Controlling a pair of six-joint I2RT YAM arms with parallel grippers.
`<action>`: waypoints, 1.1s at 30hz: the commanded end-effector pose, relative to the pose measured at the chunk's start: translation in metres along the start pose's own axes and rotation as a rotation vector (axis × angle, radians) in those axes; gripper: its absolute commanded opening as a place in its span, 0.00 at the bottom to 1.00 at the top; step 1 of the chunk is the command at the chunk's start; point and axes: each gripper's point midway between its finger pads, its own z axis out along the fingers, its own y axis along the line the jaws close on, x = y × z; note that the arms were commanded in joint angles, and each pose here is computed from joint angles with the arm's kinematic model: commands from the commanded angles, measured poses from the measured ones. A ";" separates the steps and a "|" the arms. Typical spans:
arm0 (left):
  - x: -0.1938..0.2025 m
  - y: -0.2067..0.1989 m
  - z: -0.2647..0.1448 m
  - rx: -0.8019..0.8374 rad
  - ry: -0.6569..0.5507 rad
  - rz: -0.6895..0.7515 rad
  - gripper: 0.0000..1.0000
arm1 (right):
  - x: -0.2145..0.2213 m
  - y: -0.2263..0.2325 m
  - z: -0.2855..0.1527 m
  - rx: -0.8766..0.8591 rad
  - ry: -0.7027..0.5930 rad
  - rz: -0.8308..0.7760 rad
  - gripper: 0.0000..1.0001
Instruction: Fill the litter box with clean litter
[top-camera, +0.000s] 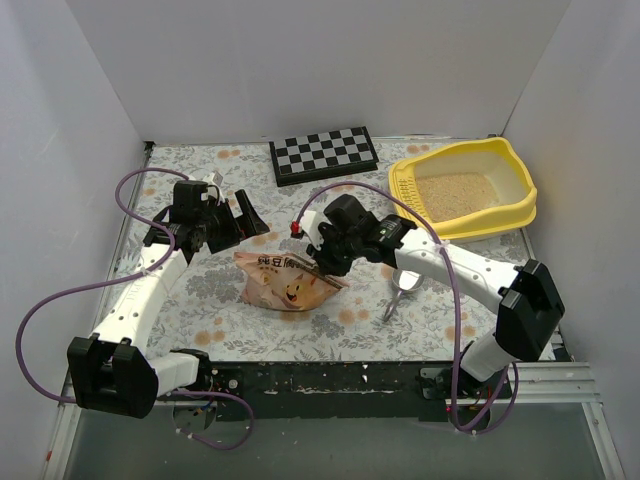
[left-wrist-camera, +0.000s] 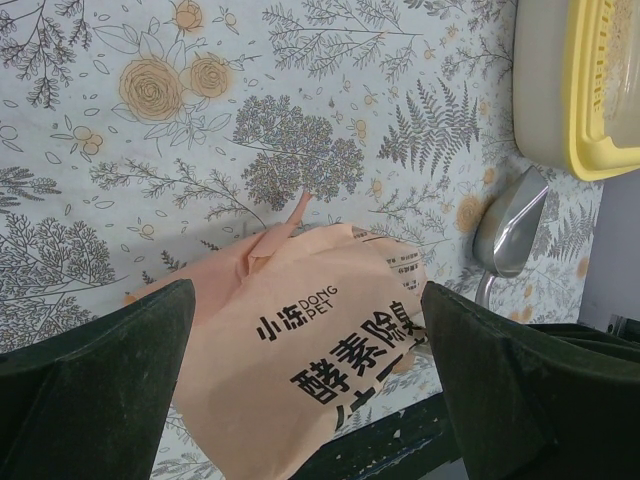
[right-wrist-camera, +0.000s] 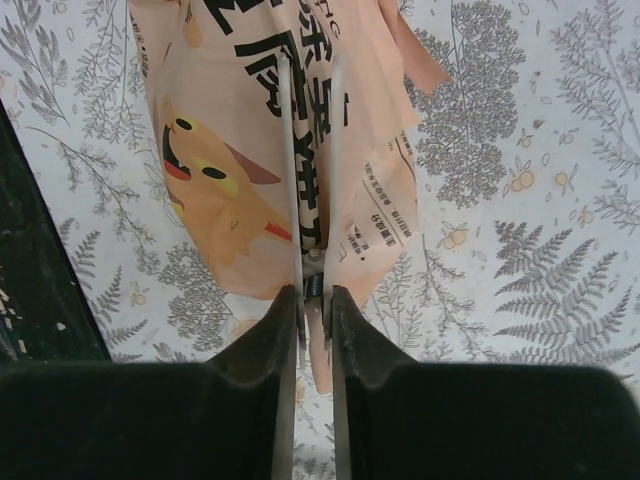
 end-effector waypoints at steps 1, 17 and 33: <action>-0.001 -0.002 -0.002 0.018 -0.008 0.021 0.98 | -0.009 -0.001 -0.001 0.011 -0.024 -0.014 0.02; -0.001 -0.006 0.000 0.037 -0.004 0.013 0.98 | 0.028 -0.038 -0.097 0.440 -0.033 0.279 0.01; 0.000 -0.019 -0.002 0.106 0.010 0.001 0.98 | 0.211 -0.059 -0.138 0.842 -0.104 1.251 0.01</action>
